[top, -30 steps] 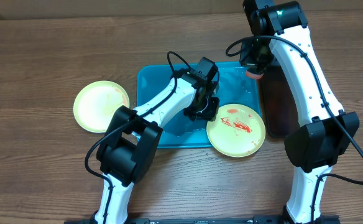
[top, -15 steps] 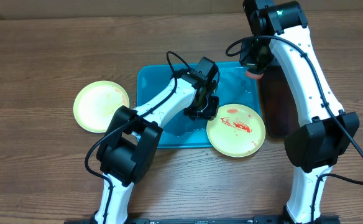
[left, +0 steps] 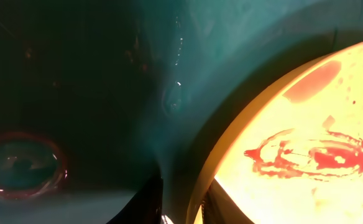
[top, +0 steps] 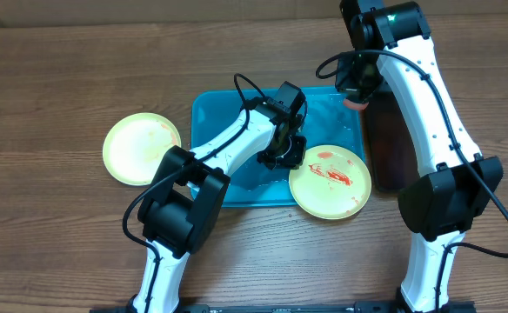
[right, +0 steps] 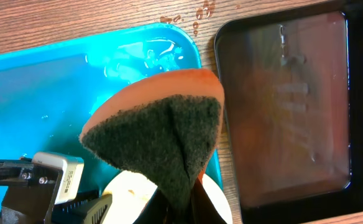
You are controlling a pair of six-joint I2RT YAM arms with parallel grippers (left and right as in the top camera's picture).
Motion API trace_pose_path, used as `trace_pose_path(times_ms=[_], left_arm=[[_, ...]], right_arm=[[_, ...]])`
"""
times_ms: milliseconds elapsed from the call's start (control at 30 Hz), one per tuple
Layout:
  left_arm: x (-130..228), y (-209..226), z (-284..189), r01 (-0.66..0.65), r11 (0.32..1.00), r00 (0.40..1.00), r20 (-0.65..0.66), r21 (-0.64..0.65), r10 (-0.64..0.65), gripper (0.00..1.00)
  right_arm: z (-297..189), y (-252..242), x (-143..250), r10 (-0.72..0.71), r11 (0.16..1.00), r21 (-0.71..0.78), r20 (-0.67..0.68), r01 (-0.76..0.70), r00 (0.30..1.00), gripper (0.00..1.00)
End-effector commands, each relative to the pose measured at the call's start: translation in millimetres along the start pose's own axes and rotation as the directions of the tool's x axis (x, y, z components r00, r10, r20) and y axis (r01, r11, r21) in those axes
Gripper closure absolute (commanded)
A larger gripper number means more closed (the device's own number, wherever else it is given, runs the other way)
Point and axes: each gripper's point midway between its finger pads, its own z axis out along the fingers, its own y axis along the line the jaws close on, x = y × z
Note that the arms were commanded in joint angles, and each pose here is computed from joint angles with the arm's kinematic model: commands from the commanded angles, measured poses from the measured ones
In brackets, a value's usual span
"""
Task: Clean dirty plates on tray and stack at the side
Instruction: 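Pull the second yellow plate to the tray center with the left gripper, then scrub the second yellow plate with the sponge while left holds rim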
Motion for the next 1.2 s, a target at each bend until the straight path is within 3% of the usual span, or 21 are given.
trace_pose_path(times_ms=[0, 100, 233, 500, 700, 967, 1167], left_arm=[[0, 1, 7, 0.012, 1.000, 1.000, -0.010, -0.010, -0.012, 0.77], [-1, 1, 7, 0.011, 1.000, 1.000, -0.004, -0.008, -0.011, 0.81], [-2, 1, 7, 0.018, 1.000, 1.000, 0.000, -0.007, -0.018, 0.96], [-14, 4, -5, 0.049, 0.998, 0.999, 0.012, 0.047, -0.050, 0.96], [-38, 43, -39, 0.069, 0.998, 0.995, 0.077, -0.001, -0.068, 0.96], [-50, 85, -64, -0.036, 0.999, 0.995, 0.094, -0.031, 0.038, 0.96], [-42, 94, -66, -0.068, 0.997, 0.996, 0.058, -0.040, 0.070, 0.96]], right_arm=[[-11, 1, -4, 0.006, 1.000, -0.016, 0.033, -0.005, 0.999, 0.95], [-11, 1, -5, 0.006, 1.000, -0.017, 0.035, -0.006, 0.999, 0.95], [-11, 1, -5, 0.006, 1.000, -0.017, 0.035, -0.006, 0.999, 0.95], [-10, 3, -4, 0.006, 1.000, -0.029, 0.029, -0.005, 1.000, 0.95], [-10, 19, -4, 0.007, 0.993, -0.115, 0.018, -0.005, 1.000, 0.95], [1, 60, -3, -0.018, 0.961, -0.278, -0.024, 0.011, 1.000, 0.96], [21, 73, 6, -0.047, 0.962, -0.271, -0.074, 0.025, 0.996, 0.96]])
